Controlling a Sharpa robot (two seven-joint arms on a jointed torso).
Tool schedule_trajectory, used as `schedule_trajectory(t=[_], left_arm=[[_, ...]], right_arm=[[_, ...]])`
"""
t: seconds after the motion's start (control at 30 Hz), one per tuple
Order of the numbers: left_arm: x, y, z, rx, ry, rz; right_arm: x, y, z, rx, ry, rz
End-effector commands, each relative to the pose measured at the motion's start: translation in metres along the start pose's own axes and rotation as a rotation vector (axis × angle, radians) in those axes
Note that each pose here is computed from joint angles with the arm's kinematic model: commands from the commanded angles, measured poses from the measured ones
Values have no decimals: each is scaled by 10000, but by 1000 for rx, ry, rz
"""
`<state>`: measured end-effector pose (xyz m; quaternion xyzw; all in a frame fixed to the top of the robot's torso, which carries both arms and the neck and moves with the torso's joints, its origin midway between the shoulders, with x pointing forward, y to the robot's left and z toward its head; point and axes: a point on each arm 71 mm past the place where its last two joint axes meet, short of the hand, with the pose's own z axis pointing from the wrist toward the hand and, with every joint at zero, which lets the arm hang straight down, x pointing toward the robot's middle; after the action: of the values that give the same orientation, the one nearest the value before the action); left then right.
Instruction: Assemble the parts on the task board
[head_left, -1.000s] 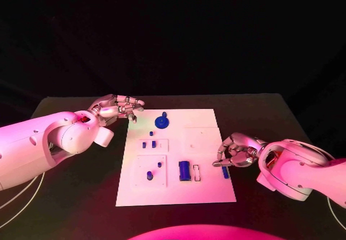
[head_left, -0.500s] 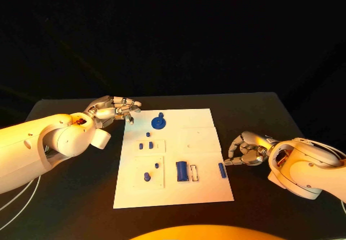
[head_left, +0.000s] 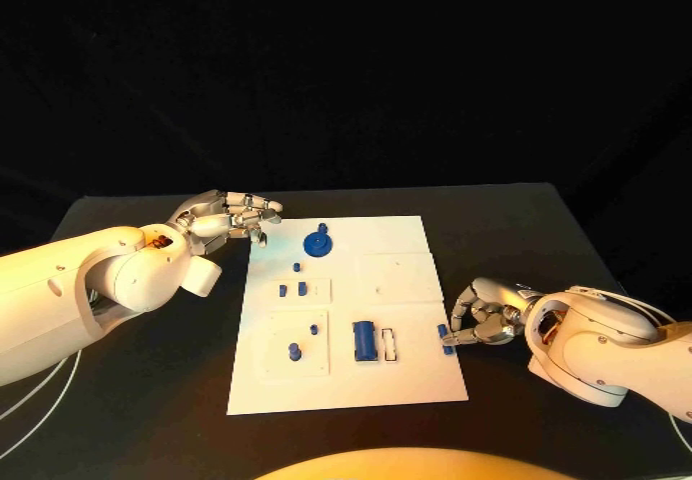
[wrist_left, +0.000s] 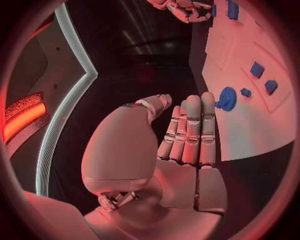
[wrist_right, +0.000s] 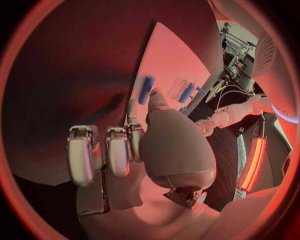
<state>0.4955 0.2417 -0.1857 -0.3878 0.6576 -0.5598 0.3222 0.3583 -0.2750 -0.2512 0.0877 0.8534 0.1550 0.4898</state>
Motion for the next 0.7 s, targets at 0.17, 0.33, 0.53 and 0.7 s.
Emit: schedule_trajectory(t=[0.17, 0.33, 0.53, 0.7], left_arm=[[16, -9, 3, 7, 11, -7], [15, -9, 2, 6, 11, -7], [11, -8, -1, 6, 11, -7], [8, -7, -4, 5, 10, -7]], right_arm=[[86, 61, 39, -9, 28, -27], [123, 89, 67, -12, 28, -36], [170, 117, 101, -14, 35, -57], [201, 142, 127, -18, 39, -110]])
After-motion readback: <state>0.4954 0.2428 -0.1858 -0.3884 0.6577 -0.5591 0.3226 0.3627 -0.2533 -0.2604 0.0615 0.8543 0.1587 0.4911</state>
